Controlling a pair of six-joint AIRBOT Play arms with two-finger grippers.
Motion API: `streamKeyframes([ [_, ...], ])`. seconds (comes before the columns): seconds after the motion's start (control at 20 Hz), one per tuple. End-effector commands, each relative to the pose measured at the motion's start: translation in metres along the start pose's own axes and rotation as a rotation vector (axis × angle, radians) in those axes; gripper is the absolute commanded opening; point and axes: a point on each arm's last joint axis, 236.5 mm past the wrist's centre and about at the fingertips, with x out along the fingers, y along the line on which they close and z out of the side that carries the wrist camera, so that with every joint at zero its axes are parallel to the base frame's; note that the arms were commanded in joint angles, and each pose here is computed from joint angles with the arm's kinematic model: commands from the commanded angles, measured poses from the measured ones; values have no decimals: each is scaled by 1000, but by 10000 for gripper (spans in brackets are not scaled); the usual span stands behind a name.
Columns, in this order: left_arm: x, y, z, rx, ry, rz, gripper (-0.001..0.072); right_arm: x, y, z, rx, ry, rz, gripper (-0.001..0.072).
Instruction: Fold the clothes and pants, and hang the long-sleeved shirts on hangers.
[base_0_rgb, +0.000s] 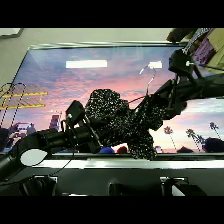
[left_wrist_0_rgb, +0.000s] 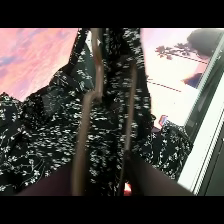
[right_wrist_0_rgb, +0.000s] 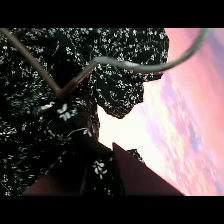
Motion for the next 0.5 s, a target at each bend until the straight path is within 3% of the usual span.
streamKeyframes([
  [0.0,-1,7,-1,-96,5,15,460,-18,1,-11,-42,83,-67,23],
  [0.2,-13,43,3,-347,-22,95,605,-42,10,-23,-39,176,-125,23],
  [0.45,-46,123,-34,-825,21,288,616,-59,16,-22,-4,194,-178,23],
])
